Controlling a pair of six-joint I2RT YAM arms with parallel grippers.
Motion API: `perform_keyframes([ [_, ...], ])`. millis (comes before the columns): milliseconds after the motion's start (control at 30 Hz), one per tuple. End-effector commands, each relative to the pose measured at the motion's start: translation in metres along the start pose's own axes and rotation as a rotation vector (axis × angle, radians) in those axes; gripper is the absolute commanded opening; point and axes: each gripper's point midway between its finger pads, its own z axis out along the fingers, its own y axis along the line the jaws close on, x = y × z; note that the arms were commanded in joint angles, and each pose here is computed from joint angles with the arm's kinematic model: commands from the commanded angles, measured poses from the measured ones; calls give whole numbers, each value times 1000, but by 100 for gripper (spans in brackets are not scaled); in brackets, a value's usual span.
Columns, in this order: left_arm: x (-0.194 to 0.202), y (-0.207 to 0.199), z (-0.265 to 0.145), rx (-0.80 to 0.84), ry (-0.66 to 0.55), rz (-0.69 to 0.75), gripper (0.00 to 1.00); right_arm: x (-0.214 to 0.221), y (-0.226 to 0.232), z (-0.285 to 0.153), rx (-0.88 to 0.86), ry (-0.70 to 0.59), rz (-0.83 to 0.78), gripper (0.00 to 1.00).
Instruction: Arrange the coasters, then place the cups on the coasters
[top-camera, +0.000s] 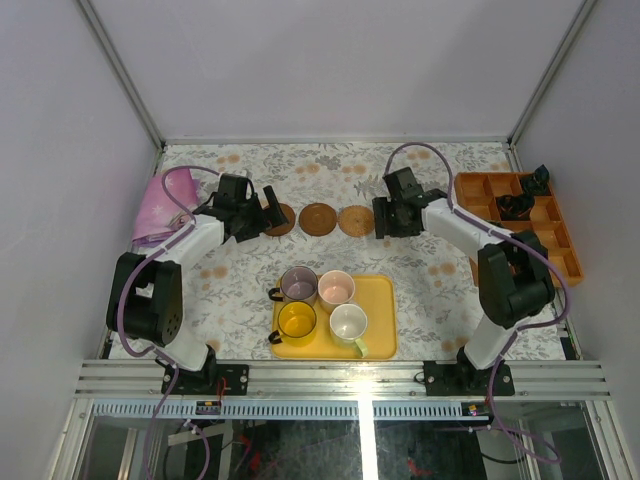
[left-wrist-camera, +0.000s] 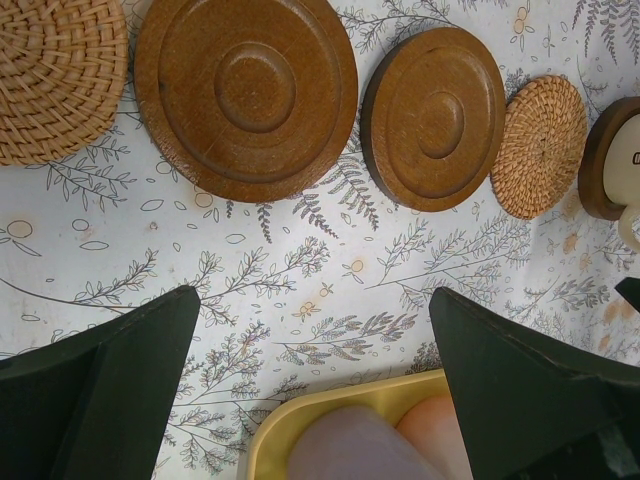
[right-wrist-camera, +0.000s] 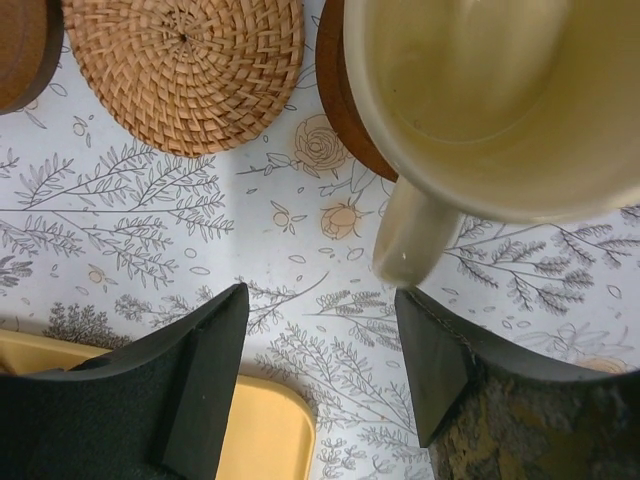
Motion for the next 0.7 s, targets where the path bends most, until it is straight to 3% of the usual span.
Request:
perform_keyframes([
  [0, -2, -4, 2, 24, -20, 26, 100, -38, 1, -48, 24, -151, 8, 67],
  [367, -5, -7, 0, 35, -29, 24, 100, -57, -13, -95, 75, -302, 68, 62],
  [667, -2, -9, -3, 41, -35, 39, 100, -49, -19, -113, 82, -320, 65, 59],
])
